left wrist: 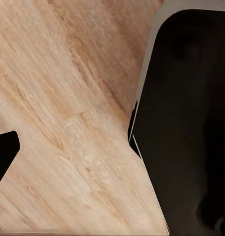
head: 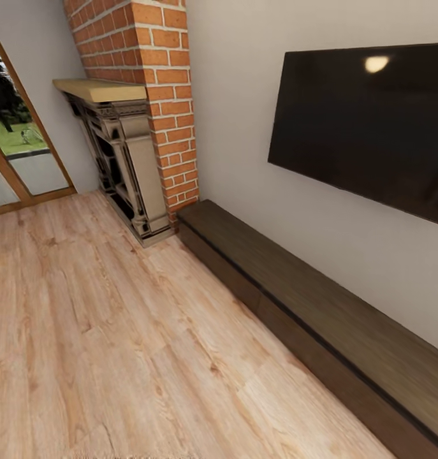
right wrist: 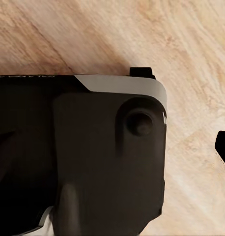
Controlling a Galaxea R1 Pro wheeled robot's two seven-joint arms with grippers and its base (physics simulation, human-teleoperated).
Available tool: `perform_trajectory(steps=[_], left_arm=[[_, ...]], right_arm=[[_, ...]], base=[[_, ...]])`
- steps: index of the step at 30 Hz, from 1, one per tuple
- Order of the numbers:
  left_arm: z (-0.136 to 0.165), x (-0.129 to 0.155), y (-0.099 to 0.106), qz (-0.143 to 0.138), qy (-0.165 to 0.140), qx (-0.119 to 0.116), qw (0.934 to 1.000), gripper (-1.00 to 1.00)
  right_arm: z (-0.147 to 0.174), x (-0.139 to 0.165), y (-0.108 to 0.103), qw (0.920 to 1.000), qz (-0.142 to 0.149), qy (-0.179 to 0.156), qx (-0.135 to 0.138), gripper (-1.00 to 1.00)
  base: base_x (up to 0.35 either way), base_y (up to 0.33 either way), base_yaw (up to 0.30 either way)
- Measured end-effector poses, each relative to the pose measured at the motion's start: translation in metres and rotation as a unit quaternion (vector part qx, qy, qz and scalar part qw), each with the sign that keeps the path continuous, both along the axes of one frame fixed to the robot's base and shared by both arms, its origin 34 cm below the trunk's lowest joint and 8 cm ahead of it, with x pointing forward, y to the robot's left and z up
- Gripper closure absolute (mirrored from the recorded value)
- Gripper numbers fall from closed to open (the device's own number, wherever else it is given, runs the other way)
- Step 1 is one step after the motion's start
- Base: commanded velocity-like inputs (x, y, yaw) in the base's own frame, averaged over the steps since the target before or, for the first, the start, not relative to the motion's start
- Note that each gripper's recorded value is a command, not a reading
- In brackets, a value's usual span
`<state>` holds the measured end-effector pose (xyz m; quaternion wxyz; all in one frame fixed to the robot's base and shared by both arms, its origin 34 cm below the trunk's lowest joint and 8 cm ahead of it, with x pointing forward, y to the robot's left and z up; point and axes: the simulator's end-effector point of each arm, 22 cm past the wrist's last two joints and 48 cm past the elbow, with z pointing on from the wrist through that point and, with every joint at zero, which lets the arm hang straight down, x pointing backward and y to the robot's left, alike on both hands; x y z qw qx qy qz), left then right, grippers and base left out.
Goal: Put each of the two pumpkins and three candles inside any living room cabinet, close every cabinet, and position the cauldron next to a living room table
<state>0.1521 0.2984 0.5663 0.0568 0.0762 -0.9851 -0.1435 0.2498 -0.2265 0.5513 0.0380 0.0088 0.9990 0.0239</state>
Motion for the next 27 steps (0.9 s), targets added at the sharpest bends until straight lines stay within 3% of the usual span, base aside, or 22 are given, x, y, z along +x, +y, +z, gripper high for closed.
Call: perform_trajectory(steps=[3,10,14,17,20,27], left_arm=[[0.004,0.000,0.008,-0.001,0.000,0.005,1.0000,-1.00],[0.010,0.008,0.019,-0.002,-0.009,0.010,0.9999,-1.00],[0.010,0.035,0.012,-0.003,-0.034,-0.003,0.9994,-1.00],[0.011,0.064,0.012,-0.002,-0.056,-0.007,0.9984,-1.00],[0.012,0.095,0.017,-0.002,-0.070,-0.006,0.9975,-1.00],[0.019,0.157,0.017,0.011,-0.097,-0.010,0.9952,-1.00]], right_arm=[[0.004,0.009,0.001,0.9998,0.000,-0.022,0.000,-1.00],[0.012,0.015,0.003,0.9993,0.002,-0.037,0.001,-1.00],[0.015,0.014,0.004,0.9993,0.006,-0.037,-0.001,-1.00],[0.018,0.017,0.006,0.9986,0.030,-0.042,-0.001,-1.00],[0.023,0.040,0.020,0.9965,0.049,-0.068,0.008,-1.00],[0.035,0.072,0.040,0.9927,0.054,-0.105,0.025,-1.00]], base=[[0.000,0.000,0.289],[0.000,0.000,0.289],[0.000,0.000,0.286],[0.000,0.000,0.283],[0.000,0.000,0.281],[0.000,0.000,0.280]])
